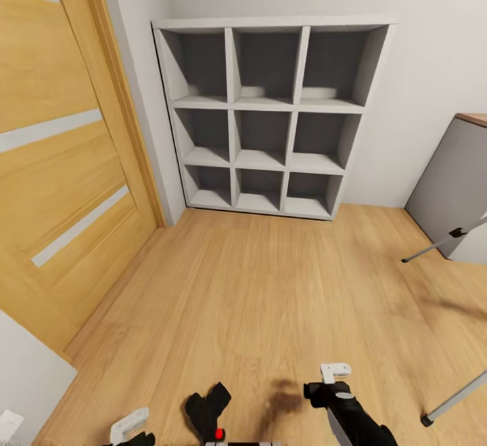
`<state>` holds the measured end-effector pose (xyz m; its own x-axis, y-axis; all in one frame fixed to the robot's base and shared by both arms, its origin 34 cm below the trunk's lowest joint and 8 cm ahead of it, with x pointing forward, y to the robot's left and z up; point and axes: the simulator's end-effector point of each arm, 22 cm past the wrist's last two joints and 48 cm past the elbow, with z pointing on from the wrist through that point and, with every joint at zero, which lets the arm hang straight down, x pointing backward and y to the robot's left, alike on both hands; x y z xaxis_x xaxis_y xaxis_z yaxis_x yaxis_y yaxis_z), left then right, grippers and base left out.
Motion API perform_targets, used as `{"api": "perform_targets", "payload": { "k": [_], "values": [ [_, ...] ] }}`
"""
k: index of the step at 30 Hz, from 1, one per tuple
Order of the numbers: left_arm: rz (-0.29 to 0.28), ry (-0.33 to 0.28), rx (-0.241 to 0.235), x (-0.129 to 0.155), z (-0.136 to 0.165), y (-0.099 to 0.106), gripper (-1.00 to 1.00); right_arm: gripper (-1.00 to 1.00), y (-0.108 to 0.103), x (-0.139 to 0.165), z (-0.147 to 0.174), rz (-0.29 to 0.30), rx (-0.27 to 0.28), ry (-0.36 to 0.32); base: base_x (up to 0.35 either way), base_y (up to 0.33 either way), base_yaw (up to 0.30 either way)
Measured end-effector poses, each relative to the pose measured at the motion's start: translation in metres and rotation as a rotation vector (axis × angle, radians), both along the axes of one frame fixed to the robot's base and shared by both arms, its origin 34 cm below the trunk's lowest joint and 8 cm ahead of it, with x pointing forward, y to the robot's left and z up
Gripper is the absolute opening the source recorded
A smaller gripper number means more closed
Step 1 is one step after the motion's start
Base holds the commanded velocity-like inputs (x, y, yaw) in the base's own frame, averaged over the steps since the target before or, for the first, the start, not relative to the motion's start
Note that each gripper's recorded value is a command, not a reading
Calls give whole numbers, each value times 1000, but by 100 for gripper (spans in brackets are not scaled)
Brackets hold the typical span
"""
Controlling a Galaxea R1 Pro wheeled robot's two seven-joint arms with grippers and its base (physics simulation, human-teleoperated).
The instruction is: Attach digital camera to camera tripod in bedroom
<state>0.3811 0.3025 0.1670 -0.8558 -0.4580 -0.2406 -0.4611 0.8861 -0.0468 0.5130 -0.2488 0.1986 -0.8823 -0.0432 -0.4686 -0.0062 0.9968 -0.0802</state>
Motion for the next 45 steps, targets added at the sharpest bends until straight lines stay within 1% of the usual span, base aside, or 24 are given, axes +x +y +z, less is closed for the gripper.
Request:
{"api": "perform_targets", "payload": {
  "k": [2,5,10,11,12,13,16,19,23,24,26,28,36,45],
  "values": [
    [5,-30,3,15,7,4,100,100,-2,16,10,-5,-2,-19,0,0,0],
    [1,-71,1,39,20,8,100,100,-5,37,25,-15,-4,-30,0,0,0],
    [-24,-108,-20,72,44,8,100,100,-9,64,52,-29,-4,-35,0,0,0],
    [-33,-124,-28,84,56,8,100,100,-8,74,64,-29,2,-44,0,0,0],
    [-34,-120,-28,84,55,8,100,100,-8,73,62,-29,3,-40,0,0,0],
    [-41,-138,-34,95,66,8,100,100,-6,81,72,-25,12,-47,0,0,0],
    [-49,-166,-35,111,81,10,100,100,-2,87,79,-17,32,-45,0,0,0],
    [-49,-190,-29,122,92,15,100,100,2,87,79,-8,53,-24,0,0,0],
    [-49,-219,-10,134,103,25,100,100,7,80,72,1,76,22,0,0,0],
    [-50,-226,-5,136,105,28,100,100,7,78,70,3,79,32,0,0,0],
    [-55,-265,16,149,120,37,100,100,6,72,65,7,83,62,0,0,0],
    [-56,-272,21,152,122,39,100,100,5,70,60,7,83,75,0,0,0],
    [-61,-268,30,154,118,41,100,100,2,58,41,9,80,118,0,0,0],
    [-59,-234,28,147,102,42,100,100,2,48,21,5,84,155,0,0,0]
  ]
}}
